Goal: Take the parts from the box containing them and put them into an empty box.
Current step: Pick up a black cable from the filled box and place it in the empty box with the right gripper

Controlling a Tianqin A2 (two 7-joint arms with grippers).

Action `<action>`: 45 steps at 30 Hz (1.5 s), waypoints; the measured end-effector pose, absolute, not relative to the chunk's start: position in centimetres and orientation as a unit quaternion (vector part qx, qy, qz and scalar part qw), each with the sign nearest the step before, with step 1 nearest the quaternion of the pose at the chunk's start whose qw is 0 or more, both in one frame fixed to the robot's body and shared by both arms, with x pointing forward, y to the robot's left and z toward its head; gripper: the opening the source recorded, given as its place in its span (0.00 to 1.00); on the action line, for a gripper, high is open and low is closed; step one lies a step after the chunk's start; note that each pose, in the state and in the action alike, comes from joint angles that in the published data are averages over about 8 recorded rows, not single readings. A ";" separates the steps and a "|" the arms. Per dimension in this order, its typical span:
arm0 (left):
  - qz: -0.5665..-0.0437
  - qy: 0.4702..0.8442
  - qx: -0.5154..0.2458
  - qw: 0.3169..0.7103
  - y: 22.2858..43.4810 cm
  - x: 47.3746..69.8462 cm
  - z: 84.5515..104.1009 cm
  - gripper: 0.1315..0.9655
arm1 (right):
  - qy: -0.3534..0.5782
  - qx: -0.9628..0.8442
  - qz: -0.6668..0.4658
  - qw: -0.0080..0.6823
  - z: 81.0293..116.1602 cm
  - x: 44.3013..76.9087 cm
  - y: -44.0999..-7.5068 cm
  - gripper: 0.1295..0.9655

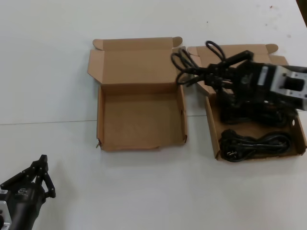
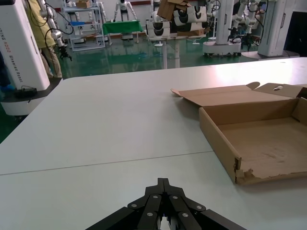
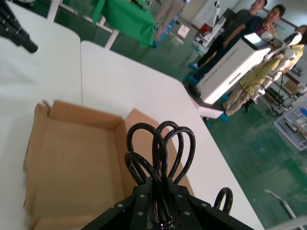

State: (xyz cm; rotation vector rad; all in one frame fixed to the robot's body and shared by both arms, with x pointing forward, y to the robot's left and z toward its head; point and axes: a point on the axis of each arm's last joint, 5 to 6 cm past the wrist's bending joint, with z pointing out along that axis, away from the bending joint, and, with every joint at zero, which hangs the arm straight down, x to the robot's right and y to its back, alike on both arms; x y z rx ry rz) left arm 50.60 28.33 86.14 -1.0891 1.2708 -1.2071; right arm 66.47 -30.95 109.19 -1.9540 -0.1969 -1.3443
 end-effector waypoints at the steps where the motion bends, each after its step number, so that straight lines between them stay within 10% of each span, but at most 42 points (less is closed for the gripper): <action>1: -0.502 0.529 -0.453 0.513 28.3 50.6 86.1 0.03 | -0.078 -0.761 -0.524 0.375 109.2 66.7 -30.5 0.08; 45: -0.502 0.529 -0.453 0.513 28.3 50.6 86.1 0.03 | 0.043 -0.777 -0.392 0.490 100.9 73.3 -20.8 0.08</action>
